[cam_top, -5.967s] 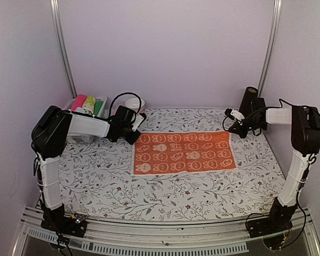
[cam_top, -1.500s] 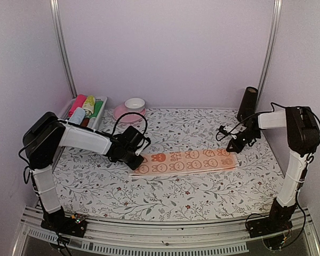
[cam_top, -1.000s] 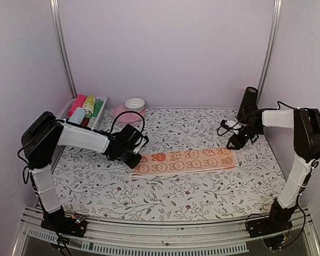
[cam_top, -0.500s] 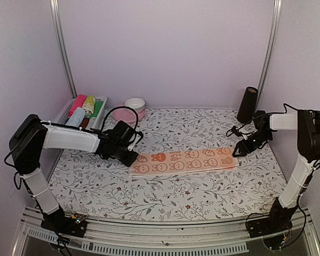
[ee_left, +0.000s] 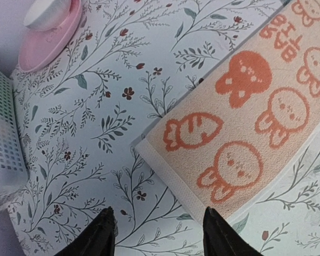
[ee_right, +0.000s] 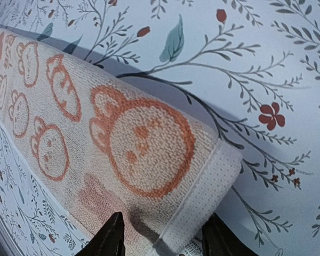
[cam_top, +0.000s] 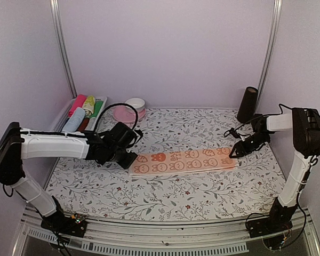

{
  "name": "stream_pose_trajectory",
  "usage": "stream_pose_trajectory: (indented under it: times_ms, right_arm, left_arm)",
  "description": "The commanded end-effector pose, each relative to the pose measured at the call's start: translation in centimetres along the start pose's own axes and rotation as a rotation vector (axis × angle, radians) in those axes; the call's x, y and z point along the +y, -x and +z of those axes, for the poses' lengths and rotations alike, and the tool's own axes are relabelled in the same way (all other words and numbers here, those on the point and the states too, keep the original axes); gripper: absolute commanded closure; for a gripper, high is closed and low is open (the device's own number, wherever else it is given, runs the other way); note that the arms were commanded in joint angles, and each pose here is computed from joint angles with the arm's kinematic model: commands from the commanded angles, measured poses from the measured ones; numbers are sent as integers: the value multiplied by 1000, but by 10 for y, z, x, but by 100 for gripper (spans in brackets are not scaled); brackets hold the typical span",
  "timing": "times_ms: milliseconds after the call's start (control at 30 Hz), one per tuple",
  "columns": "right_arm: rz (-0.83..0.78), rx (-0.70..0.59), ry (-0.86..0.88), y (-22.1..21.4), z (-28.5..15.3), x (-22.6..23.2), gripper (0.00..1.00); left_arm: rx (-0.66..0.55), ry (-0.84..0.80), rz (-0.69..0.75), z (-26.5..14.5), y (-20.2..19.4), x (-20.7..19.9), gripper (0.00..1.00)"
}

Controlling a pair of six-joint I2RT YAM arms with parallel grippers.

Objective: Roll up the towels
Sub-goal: Pick up the towel from the center of the board.

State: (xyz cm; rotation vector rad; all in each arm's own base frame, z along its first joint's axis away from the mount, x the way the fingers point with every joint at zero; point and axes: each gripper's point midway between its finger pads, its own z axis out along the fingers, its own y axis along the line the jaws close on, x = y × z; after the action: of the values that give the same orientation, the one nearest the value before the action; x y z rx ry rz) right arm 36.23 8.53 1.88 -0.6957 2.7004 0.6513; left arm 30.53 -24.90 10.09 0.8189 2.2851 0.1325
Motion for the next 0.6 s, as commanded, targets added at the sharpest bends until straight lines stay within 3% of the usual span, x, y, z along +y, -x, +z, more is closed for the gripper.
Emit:
stream_pose_trajectory:
  times_ms: [0,233,367,567]
  right_arm:
    - [57,73,43,-21,20,3,54]
    - [88,110,70,-32,34,3,72]
    - [100,118,84,-34,37,4,96]
    - [106,68,52,-24,17,-8,98]
  left_arm:
    - [6,58,-12,-13,-8,12,44]
    - [-8,82,-15,-22,-5,18,43]
    - [-4,88,-14,-22,-8,17,43]
    - [-5,92,-12,-23,-8,15,43]
